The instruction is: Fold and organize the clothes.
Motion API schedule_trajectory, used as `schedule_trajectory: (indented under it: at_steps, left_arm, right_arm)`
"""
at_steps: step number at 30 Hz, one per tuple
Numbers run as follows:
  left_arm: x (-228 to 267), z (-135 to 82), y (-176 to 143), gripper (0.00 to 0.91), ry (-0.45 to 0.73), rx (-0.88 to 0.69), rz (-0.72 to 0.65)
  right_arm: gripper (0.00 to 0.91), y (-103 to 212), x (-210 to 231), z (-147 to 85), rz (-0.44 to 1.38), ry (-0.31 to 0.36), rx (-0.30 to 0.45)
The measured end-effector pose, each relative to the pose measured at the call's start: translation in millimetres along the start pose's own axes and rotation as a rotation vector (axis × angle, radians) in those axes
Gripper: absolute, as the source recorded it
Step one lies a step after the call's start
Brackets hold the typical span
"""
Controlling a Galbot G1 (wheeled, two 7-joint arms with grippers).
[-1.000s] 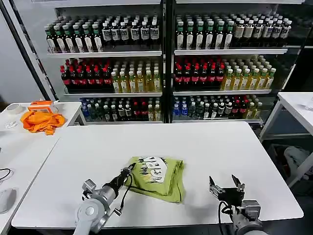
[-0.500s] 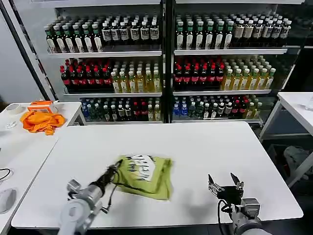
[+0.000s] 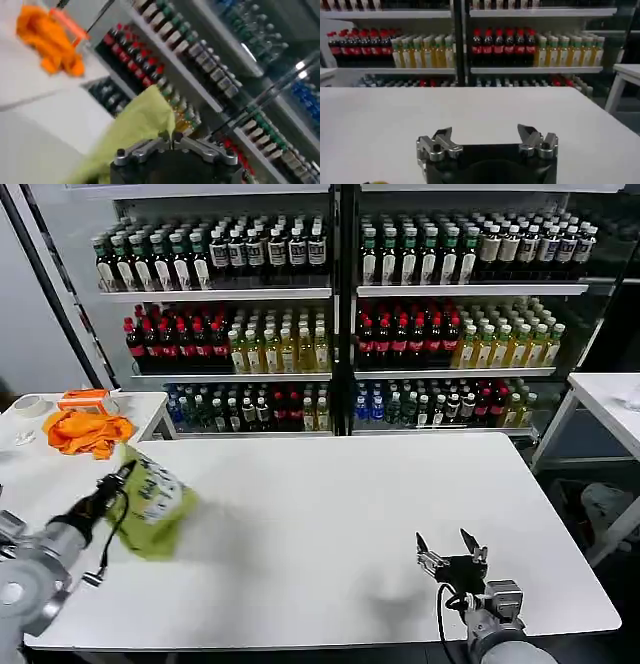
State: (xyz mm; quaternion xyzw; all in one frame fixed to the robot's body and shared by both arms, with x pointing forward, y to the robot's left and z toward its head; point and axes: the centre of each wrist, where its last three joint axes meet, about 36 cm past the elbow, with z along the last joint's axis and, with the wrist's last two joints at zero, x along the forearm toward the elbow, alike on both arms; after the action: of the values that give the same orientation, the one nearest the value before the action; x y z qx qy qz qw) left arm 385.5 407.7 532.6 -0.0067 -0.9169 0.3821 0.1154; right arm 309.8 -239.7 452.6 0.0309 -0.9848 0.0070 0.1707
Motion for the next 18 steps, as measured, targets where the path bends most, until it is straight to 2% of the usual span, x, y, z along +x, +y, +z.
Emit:
schedule_trajectory:
  at_steps: [2, 5, 11, 18]
  left_arm:
    - [2, 3, -5, 0.040, 0.007, -0.046, -0.002]
    - [-2, 22, -9, 0.040, 0.034, -0.125, -0.012]
    - [-20, 86, -24, 0.040, 0.090, -0.324, -0.028]
    - [-22, 154, -54, 0.040, 0.150, -0.496, 0.038]
  right_arm:
    - [0.907, 1, 0, 1, -0.001, -0.002, 0.001]
    - [0.907, 1, 1, 1, 0.001, -0.005, 0.003]
    - [0.907, -2, 4, -1, 0.006, -0.015, 0.008]
    - [0.907, -10, 9, -5, 0.018, -0.023, 0.009]
